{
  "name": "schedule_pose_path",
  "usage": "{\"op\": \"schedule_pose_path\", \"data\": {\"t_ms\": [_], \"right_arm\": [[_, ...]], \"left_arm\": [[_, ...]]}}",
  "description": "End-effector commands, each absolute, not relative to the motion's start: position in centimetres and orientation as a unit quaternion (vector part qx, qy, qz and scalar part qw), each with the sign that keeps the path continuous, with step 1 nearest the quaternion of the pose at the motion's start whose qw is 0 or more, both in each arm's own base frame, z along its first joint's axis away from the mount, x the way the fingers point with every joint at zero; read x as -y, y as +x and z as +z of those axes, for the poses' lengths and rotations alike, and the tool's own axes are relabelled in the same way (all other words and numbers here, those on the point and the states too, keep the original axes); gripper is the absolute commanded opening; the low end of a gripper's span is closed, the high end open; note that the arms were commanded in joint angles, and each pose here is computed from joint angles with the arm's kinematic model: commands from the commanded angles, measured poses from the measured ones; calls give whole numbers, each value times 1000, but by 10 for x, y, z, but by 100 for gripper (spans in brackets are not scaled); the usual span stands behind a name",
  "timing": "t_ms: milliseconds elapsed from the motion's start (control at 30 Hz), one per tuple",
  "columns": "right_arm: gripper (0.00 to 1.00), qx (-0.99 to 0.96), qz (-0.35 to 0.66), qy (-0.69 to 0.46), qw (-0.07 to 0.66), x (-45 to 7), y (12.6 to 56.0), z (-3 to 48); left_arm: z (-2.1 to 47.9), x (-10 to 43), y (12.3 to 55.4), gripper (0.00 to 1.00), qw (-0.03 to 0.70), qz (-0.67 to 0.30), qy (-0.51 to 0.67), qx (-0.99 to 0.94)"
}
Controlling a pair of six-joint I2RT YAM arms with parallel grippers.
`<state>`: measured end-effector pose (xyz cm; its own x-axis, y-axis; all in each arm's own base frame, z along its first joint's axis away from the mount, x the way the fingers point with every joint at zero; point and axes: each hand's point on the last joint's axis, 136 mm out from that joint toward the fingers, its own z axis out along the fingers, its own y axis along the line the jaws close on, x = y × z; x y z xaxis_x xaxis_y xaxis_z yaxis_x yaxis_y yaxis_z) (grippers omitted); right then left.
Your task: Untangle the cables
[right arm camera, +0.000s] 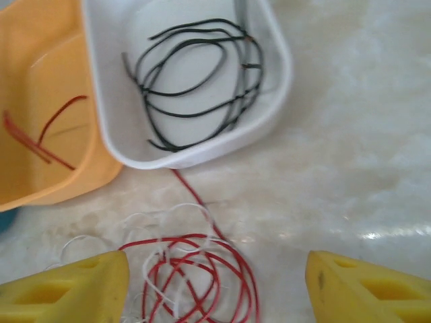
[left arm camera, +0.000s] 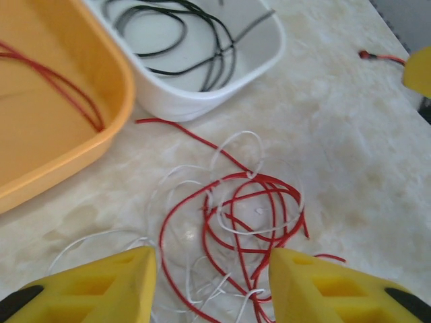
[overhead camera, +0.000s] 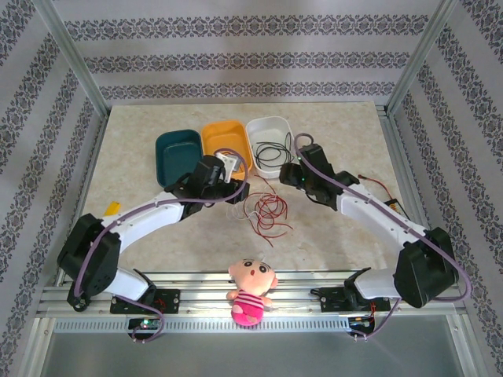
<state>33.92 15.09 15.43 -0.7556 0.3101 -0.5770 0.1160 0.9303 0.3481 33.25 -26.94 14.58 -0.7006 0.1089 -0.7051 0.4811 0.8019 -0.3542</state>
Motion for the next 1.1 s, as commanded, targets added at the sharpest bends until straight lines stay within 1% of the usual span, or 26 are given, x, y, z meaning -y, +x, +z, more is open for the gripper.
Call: {"op": "schedule_pose_path", "data": {"t_ms": [0,100,167,200,467,767,867,1067], "right_arm": [[74,-925,140,159,316,-133,331,142],[82,-924,153,177,303,-128,330,134],[91,-922,165,186,295,-127,330,129],[97,-922,168,190,294,-126,329,128],[98,-917,171,210,294,-117,324,123],[98,-914,171,222,292,-109,321,119],[98,-915,169,223,291,-109,321,117],[98,-917,166,220,287,-109,321,113]], "left_arm": [[133,296,316,45,313,-283,259,-869],[125,314,312,43,310,-268,334,-848],[117,322,312,40,312,-251,380,-834],[113,325,312,39,312,-246,397,-827],[81,348,306,38,294,-219,493,-789],[70,355,309,37,290,-209,503,-787],[72,355,312,29,295,-204,498,-789],[76,357,316,3,305,-205,492,-789]]}}
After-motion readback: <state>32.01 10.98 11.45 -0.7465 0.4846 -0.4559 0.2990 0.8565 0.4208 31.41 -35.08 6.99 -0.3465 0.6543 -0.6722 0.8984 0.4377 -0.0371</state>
